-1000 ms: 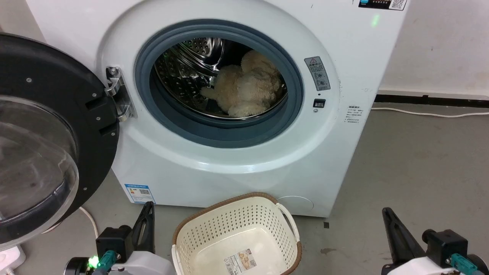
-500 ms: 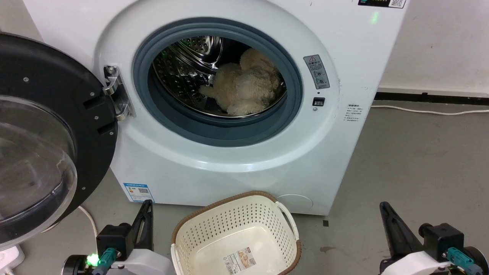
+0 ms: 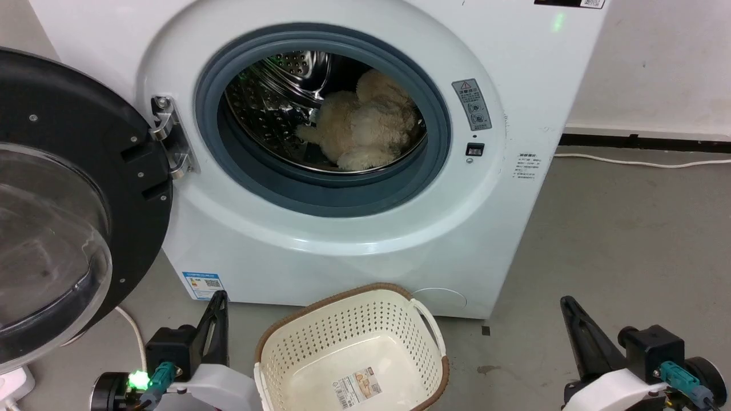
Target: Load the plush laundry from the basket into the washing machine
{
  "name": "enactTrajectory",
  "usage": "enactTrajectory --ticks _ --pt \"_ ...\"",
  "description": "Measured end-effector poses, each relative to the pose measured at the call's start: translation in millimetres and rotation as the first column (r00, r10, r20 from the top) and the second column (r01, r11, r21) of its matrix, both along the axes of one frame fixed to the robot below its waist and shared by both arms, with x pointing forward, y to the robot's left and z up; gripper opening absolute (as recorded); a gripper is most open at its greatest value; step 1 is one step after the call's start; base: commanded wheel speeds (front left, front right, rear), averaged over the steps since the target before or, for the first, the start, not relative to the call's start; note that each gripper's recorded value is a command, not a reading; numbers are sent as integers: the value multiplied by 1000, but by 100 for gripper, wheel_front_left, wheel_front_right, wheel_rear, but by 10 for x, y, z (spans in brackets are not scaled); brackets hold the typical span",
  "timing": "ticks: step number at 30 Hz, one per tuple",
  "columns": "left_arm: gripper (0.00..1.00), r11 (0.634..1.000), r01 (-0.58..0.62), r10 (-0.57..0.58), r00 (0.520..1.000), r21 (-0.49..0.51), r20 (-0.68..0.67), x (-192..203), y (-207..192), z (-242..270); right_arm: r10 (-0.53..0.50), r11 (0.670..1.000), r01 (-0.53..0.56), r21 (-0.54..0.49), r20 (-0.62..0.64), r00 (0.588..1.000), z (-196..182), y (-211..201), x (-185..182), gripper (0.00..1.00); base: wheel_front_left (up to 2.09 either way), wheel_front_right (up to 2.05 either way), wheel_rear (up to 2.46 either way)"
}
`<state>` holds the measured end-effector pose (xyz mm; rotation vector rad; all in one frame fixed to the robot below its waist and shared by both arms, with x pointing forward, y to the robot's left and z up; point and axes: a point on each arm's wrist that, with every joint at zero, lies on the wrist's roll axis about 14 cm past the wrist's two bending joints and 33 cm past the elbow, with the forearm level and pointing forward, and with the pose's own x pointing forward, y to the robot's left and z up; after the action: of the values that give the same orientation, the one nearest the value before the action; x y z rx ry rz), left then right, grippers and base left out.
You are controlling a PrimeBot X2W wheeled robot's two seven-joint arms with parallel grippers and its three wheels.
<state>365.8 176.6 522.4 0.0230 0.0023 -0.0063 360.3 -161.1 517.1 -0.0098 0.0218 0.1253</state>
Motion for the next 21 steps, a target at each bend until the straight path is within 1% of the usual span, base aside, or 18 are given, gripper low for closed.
enactTrajectory --ticks 21 --pt "0 1000 -9 9 1000 20 -18 34 17 -12 4 1000 -4 -30 12 1000 69 12 87 0 0 0 0"
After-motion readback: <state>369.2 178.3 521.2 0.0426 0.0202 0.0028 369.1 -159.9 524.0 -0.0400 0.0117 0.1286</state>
